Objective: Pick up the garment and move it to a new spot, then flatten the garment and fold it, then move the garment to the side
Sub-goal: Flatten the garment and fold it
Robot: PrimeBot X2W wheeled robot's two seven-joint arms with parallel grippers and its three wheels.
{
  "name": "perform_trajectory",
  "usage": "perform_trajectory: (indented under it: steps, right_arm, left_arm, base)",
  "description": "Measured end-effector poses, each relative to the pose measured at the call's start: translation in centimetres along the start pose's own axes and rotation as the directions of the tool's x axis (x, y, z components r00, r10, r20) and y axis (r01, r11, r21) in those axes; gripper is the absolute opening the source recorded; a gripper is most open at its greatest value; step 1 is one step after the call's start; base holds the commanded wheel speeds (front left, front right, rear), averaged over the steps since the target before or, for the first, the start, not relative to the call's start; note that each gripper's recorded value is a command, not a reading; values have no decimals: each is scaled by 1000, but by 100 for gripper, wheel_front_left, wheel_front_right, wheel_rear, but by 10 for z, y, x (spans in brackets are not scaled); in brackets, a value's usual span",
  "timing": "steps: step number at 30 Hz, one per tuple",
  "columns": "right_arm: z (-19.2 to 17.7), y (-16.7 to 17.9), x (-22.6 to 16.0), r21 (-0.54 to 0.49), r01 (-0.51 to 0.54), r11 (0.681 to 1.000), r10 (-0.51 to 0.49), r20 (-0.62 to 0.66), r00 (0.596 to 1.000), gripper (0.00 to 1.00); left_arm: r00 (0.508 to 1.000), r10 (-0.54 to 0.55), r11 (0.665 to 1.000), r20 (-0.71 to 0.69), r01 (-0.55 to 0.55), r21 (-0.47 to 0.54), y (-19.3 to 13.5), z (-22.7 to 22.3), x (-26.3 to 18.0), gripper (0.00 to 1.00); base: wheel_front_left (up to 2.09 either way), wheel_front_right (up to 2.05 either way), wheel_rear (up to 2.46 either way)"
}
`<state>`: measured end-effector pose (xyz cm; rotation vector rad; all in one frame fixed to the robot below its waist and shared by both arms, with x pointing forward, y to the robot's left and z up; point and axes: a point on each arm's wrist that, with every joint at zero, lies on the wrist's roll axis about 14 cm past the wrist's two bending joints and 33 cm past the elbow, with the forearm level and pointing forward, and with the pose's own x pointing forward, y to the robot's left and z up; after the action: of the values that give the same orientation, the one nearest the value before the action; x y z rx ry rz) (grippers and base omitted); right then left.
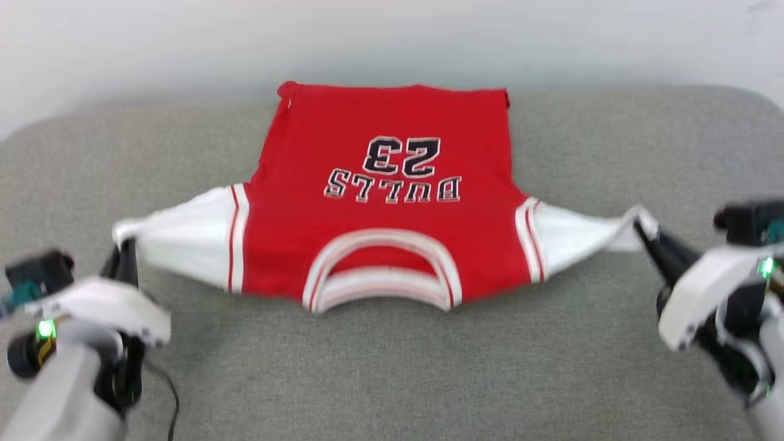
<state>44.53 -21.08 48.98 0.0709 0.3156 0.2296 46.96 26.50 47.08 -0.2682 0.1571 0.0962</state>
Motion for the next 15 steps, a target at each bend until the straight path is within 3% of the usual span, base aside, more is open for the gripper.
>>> perform_trajectory:
  steps: [13, 14, 15]
  right_arm:
    - [-115, 23, -102, 145, 112, 983, -71, -264, 962, 0]
    - [-121, 25, -105, 154, 117, 981, -71, -279, 958, 30]
    - [-128, 28, -109, 151, 122, 981, -72, -301, 951, 100]
  left_arm:
    - [985, 84, 996, -149, -79, 39, 14, -48, -114, 0]
    - [983, 85, 996, -160, -79, 43, 13, -51, -119, 0]
    - [983, 66, 998, -173, -62, 33, 2, -55, -130, 0]
  base:
    - [0, 0, 0]
    - [0, 0, 0]
    - [0, 0, 0]
